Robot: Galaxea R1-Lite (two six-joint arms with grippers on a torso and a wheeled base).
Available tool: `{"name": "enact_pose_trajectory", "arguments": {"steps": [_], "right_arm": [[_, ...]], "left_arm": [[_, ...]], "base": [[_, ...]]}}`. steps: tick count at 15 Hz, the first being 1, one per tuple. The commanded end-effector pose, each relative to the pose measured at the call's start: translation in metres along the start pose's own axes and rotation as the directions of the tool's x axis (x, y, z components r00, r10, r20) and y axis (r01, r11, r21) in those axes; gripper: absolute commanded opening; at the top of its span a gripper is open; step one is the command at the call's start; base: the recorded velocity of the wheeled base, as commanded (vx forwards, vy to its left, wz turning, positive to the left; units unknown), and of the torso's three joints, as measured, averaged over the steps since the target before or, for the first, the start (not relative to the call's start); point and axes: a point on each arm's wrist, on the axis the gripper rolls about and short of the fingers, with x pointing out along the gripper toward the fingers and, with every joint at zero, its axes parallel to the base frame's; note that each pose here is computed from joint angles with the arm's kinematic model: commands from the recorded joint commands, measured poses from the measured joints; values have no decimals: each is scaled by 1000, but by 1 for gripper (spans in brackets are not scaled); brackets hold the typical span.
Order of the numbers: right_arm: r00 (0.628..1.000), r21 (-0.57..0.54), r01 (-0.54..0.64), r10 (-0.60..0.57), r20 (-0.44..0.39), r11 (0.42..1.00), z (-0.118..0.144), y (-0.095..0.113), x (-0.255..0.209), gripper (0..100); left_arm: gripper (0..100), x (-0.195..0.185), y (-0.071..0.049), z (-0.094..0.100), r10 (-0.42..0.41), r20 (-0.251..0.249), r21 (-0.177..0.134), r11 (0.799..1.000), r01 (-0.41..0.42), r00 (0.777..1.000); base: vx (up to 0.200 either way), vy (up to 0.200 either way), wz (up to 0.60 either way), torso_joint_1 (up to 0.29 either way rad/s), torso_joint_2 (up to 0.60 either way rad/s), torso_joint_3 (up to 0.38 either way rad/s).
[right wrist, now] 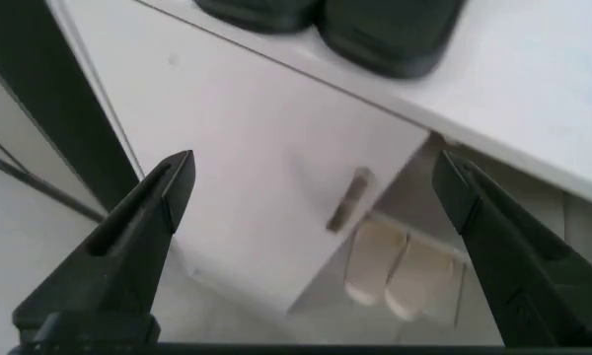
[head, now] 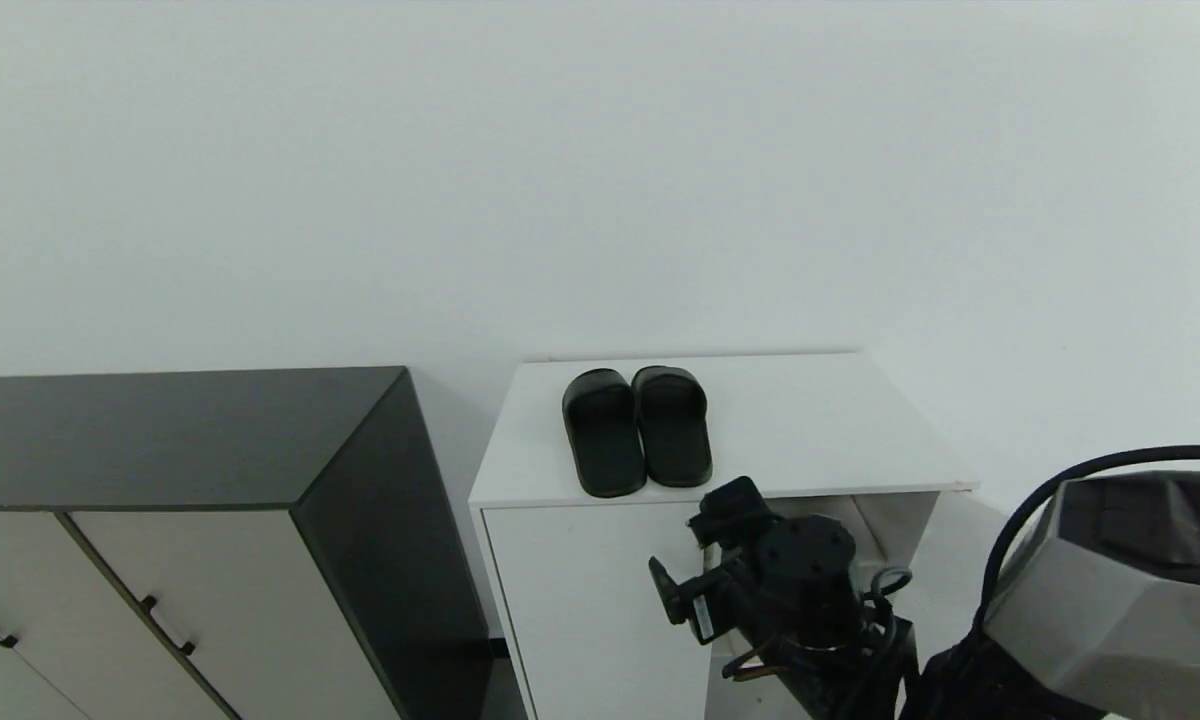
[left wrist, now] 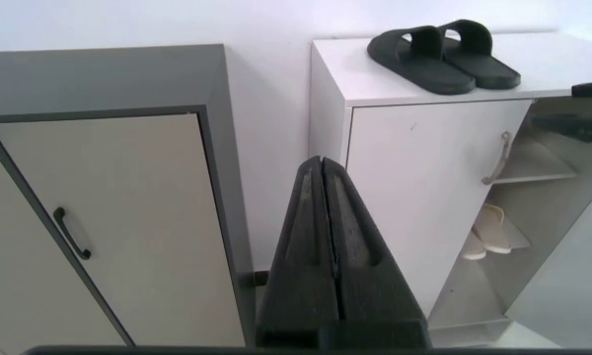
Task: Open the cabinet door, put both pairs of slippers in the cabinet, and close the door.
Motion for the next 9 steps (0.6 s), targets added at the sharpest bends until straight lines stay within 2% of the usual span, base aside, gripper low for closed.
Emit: {"name": "enact_pose_trajectory", "arguments": {"steps": [1, 3, 4, 6, 9], "right_arm": [[993, 153, 74, -87, 82, 985, 70, 4, -16, 100], [987, 177, 134, -148, 70, 975, 76, 6, -13, 100], [981, 161, 183, -192, 40, 970, 69, 9, -9, 100], [981, 160, 183, -192, 39, 970, 69, 9, -8, 100], [980, 157, 189, -196, 31, 969, 65, 11, -4, 100]], "left_arm": [[0, 0, 0, 0, 1, 1, -1, 1000, -1, 1000], [0, 0, 0, 0, 1, 1, 1, 1000, -1, 1000], [0, 0, 0, 0, 1, 0, 1, 1000, -1, 1000], [0, 0, 0, 0, -1, 0, 1, 1000, 1, 1000], [0, 0, 0, 0, -1, 0, -1, 1000, 1, 1000]], "base": [[0, 0, 0, 0, 0, 0], [0, 0, 0, 0, 0, 0], [0, 0, 0, 0, 0, 0], [0, 0, 0, 0, 0, 0], [0, 200, 0, -2, -2, 4]]}}
